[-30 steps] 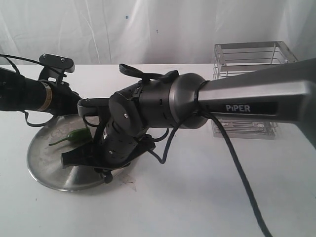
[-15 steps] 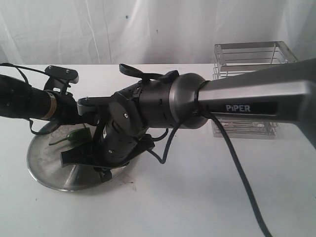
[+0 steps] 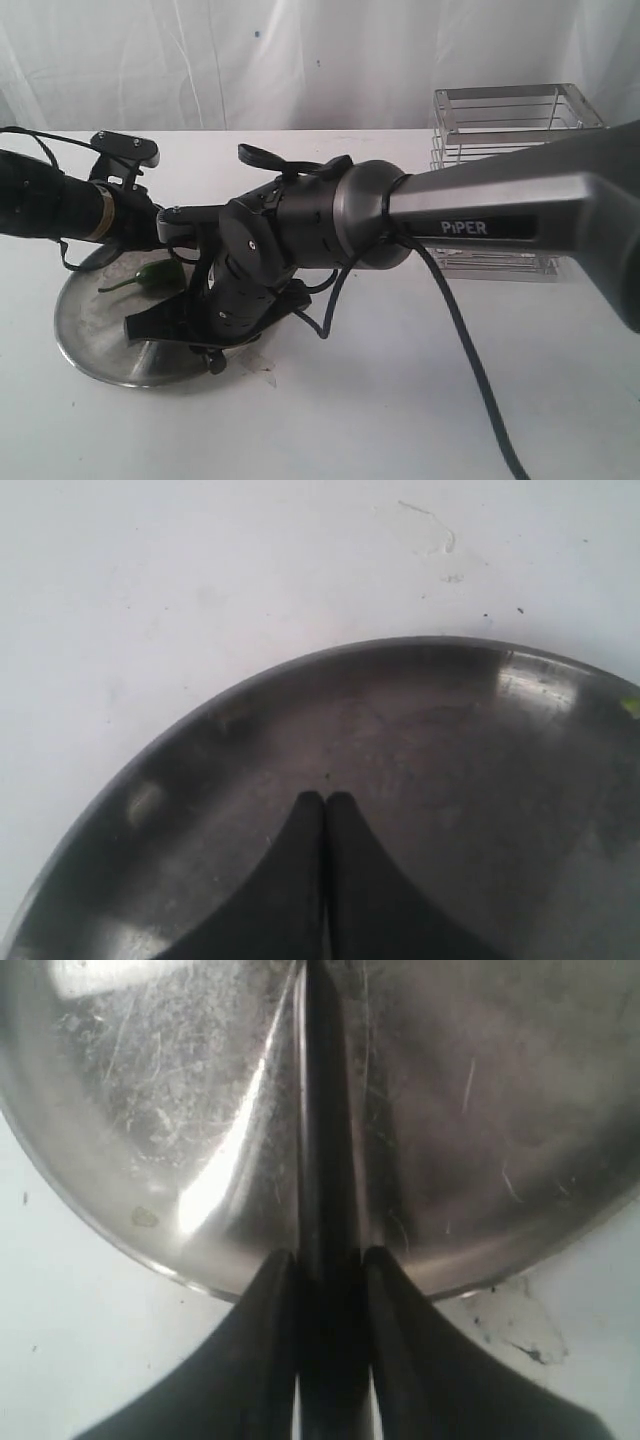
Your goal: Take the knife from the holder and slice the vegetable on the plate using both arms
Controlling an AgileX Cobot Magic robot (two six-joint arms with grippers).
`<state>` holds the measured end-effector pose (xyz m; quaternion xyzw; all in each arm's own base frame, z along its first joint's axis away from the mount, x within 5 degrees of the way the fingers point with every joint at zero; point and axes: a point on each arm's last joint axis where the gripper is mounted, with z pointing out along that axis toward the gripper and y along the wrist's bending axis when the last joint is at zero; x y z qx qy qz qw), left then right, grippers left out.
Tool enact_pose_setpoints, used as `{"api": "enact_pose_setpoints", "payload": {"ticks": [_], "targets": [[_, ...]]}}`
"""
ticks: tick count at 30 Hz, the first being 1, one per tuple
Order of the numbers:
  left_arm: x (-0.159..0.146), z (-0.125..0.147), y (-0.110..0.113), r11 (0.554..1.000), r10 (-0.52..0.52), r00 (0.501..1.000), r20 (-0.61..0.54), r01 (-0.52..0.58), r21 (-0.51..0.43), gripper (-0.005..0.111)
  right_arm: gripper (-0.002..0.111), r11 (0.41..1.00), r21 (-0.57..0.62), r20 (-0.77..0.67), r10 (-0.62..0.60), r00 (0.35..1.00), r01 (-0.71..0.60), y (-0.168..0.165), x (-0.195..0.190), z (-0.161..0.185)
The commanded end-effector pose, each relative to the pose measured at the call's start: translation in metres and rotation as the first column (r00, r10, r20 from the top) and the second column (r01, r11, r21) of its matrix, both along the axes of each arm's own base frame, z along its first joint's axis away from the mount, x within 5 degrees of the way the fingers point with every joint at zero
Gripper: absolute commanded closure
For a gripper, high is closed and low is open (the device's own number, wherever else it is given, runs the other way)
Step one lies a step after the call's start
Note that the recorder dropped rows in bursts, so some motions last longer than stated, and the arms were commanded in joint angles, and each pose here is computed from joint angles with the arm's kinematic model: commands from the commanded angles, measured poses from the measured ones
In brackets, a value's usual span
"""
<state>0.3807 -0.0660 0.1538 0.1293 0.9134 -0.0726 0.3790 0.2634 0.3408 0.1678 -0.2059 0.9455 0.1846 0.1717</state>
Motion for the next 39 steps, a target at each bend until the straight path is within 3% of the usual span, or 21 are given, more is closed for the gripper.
{"api": "enact_pose_setpoints", "payload": {"ticks": [1, 7, 15, 17, 23, 34, 39], "targets": [[-0.002, -0.024, -0.002, 0.999, -0.036, 0.997, -0.068, 0.036, 0.0, 0.107, 0.108, 1.0, 0.015, 0.027, 0.009, 1.0, -0.01, 0.003, 0.002, 0.001], [-0.003, -0.059, -0.004, 0.999, -0.046, 0.986, -0.16, 0.046, -0.004, 0.107, 0.108, 1.0, 0.009, 0.035, 0.015, 0.999, -0.016, 0.002, 0.002, 0.001], [-0.004, -0.067, -0.003, 0.999, -0.044, 0.983, -0.18, 0.045, -0.001, 0.107, 0.108, 0.999, -0.019, 0.033, 0.029, 0.999, -0.028, 0.0, 0.002, 0.0], [-0.002, -0.064, -0.004, 0.999, -0.033, 0.984, -0.175, 0.031, -0.014, 0.107, 0.108, 0.997, -0.062, 0.019, 0.045, 0.999, -0.043, -0.003, 0.0, -0.002], [0.003, -0.016, -0.005, 0.999, -0.04, 0.998, -0.045, 0.038, -0.033, 0.107, 0.108, 0.996, -0.071, 0.022, 0.048, 0.999, -0.046, -0.004, 0.001, -0.003], [0.001, -0.015, -0.008, 0.996, -0.073, 0.996, -0.05, 0.071, -0.046, 0.107, 0.108, 0.994, -0.089, 0.046, 0.059, 0.997, -0.055, -0.005, 0.003, -0.003], [0.004, -0.012, -0.003, 0.993, 0.035, 0.998, -0.054, -0.041, -0.113, 0.107, 0.108, 0.995, -0.092, 0.051, 0.044, 0.998, -0.039, -0.006, 0.004, -0.002]]}}
